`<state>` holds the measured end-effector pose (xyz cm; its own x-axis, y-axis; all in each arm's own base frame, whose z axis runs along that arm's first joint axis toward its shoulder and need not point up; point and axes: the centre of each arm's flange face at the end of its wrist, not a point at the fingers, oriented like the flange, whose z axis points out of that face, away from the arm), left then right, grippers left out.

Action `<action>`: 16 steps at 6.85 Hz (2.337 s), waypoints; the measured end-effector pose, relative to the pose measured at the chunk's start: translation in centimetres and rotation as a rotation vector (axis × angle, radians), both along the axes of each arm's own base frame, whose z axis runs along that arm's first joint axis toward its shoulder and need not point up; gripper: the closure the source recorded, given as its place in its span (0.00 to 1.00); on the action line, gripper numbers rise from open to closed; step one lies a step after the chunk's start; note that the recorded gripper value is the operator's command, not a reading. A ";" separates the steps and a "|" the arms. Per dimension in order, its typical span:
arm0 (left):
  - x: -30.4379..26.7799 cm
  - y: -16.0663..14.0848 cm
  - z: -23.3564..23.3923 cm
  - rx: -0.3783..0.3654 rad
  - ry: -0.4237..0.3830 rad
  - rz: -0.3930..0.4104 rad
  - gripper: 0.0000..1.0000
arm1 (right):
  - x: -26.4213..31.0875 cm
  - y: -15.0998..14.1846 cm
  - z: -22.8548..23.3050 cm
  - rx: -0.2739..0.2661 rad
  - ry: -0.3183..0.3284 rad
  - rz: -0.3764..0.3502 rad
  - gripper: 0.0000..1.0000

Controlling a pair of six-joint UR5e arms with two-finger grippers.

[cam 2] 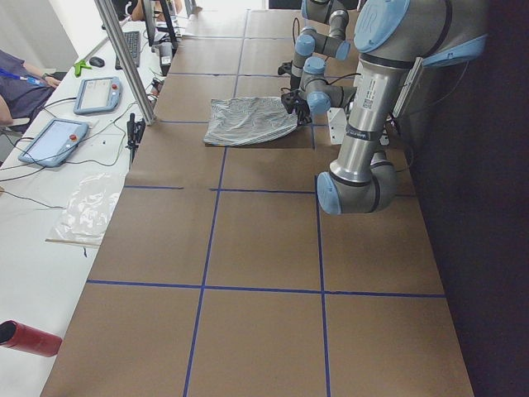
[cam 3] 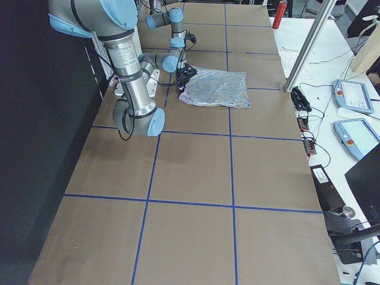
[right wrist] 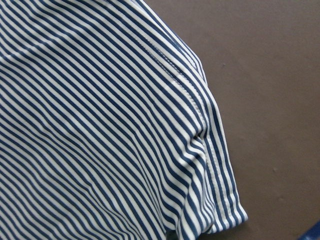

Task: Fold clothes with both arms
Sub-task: 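Lift the near edge with both grippers and fold it toward the far edge, then release the shirt and raise both grippers away from it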

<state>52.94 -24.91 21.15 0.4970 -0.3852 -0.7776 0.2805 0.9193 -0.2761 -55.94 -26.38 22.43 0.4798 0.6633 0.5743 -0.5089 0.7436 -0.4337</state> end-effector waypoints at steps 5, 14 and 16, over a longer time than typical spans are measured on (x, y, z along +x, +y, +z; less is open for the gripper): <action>-4.7 1.6 -1.4 0.004 0.045 0.007 1.00 | 2.5 -1.0 -1.6 0.081 -0.038 -0.041 1.00; -5.3 -14.9 -0.1 0.006 0.089 -0.264 0.01 | -0.1 -22.8 -1.6 0.299 0.010 0.049 0.28; -5.3 -23.3 -0.3 -0.014 0.055 -0.380 0.00 | 0.8 -26.6 -2.1 0.311 0.034 0.079 0.00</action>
<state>47.60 -48.22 20.82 0.2746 -0.5450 -0.7922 0.5849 0.7486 -0.3122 -55.10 -53.01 20.34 0.4565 0.4945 0.7396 -0.5804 0.7956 -0.1737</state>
